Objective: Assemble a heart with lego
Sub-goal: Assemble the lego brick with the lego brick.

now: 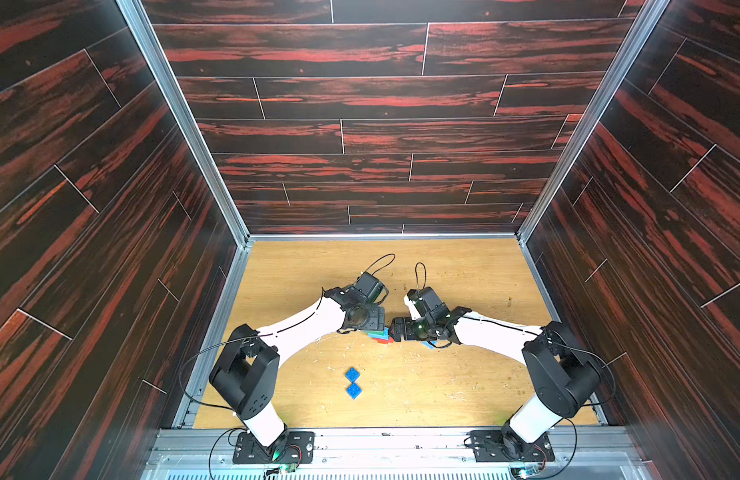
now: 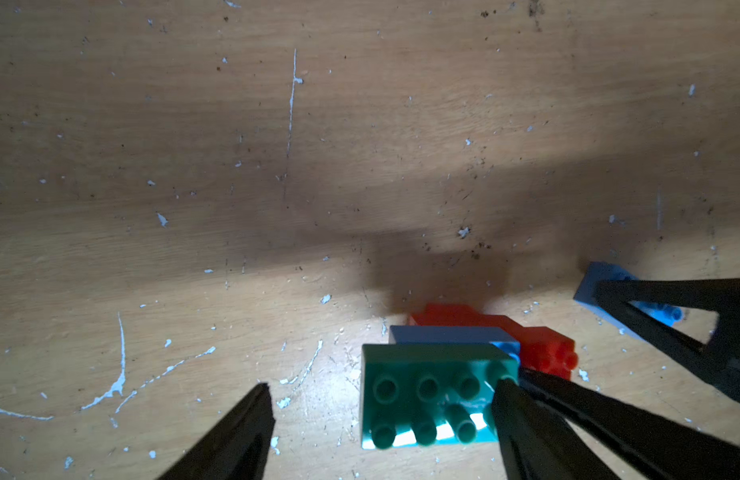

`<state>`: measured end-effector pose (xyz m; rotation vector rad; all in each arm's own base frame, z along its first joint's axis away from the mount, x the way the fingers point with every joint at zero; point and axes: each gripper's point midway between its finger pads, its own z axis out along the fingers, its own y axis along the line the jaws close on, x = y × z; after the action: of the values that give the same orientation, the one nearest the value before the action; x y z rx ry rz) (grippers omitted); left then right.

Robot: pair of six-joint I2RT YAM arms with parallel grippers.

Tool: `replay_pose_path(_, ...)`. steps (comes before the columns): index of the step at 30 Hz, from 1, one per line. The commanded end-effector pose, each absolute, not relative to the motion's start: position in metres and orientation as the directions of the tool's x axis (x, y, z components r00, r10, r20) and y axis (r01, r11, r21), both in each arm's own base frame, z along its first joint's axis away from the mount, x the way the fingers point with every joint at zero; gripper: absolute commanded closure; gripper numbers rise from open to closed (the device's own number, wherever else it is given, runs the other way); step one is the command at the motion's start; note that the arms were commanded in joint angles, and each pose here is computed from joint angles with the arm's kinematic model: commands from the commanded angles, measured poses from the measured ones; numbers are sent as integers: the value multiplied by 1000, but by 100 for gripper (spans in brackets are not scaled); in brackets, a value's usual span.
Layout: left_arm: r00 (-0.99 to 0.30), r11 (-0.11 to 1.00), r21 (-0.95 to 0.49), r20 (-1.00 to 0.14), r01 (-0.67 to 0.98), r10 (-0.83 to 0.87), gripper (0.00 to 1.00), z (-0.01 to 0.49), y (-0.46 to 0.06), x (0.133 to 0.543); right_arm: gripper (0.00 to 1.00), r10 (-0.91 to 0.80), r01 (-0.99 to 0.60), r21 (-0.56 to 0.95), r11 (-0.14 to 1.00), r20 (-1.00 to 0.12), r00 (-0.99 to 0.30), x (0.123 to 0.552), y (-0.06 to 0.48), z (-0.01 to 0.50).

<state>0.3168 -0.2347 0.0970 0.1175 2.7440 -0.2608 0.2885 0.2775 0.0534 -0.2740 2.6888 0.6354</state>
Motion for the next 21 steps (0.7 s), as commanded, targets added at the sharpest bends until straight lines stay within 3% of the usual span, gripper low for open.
replay_pose_path(1,-934,984,-126,-347,129,78,13,83,-225,305,2,-135,-258,352,900,-338,-932,279,270,40)
replay_pose_path(17,-944,983,-111,-313,145,104,14,69,-215,281,2,-130,-253,343,904,-342,-931,280,268,40)
replay_pose_path(21,-948,990,-49,-298,130,110,14,60,-202,278,2,-132,-254,345,904,-341,-931,280,269,40)
